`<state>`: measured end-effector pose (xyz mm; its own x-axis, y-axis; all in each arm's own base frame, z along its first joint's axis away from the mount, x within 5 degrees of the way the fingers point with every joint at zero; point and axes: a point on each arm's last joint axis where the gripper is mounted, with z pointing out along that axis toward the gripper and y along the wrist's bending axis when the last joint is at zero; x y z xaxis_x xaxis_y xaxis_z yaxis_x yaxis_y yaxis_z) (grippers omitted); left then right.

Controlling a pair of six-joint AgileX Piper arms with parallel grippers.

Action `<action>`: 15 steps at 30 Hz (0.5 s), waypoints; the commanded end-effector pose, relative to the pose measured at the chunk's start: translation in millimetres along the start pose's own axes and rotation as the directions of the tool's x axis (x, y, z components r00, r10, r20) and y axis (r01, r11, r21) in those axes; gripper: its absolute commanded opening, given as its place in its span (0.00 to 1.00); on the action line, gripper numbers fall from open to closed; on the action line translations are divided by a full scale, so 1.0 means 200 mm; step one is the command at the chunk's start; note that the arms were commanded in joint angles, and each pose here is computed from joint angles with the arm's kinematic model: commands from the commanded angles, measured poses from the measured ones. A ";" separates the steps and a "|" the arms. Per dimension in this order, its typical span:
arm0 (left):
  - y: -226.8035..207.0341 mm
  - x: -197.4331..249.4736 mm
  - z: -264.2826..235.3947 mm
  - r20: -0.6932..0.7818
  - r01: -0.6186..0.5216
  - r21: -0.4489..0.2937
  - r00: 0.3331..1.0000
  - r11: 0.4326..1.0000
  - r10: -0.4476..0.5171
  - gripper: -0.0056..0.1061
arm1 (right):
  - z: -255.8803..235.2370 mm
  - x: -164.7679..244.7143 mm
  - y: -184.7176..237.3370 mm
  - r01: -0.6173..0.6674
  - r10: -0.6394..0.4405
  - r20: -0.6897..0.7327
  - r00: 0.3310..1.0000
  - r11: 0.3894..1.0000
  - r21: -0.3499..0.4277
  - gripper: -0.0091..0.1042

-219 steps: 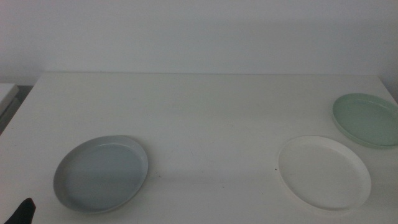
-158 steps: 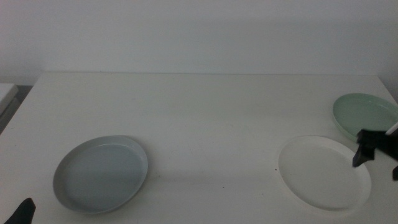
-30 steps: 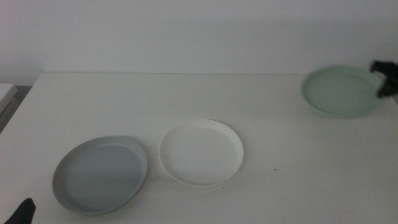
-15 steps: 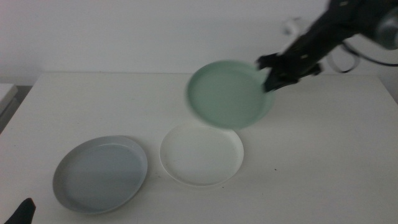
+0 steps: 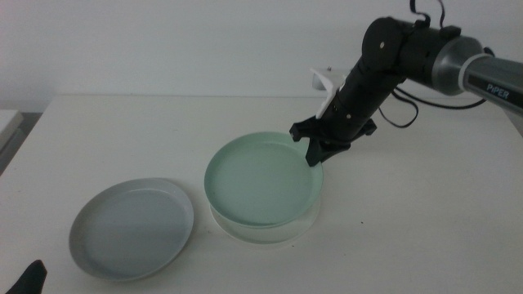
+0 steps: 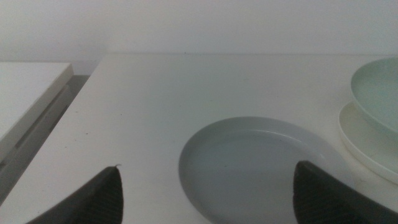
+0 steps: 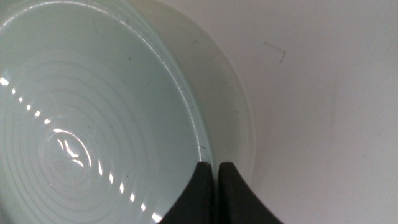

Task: Stack the three bowls on top of each other.

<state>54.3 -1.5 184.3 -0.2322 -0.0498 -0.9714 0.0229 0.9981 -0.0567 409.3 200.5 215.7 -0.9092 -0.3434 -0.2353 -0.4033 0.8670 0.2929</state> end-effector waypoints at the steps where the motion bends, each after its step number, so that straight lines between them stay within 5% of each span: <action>1: 0.00 -0.01 0.00 0.018 0.000 0.002 1.000 1.000 0.000 0.89 | 0.04 0.00 0.00 -0.006 0.006 0.003 1.000 1.000 0.000 0.06; 8: 0.00 -0.01 0.00 0.018 0.000 0.002 1.000 1.000 0.000 0.89 | 0.10 0.01 -0.02 -0.016 0.016 -0.022 1.000 1.000 -0.002 0.14; 15: 0.00 -0.01 0.00 0.018 0.000 0.002 1.000 1.000 0.000 0.89 | 0.03 -0.01 -0.01 0.002 -0.002 -0.002 1.000 1.000 -0.008 0.67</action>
<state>54.3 -1.5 184.3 -0.2322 -0.0498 -0.9714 0.0229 0.9981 -0.0567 412.6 202.4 195.7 -0.9183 -0.3397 -0.2032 -0.3884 0.8720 0.2978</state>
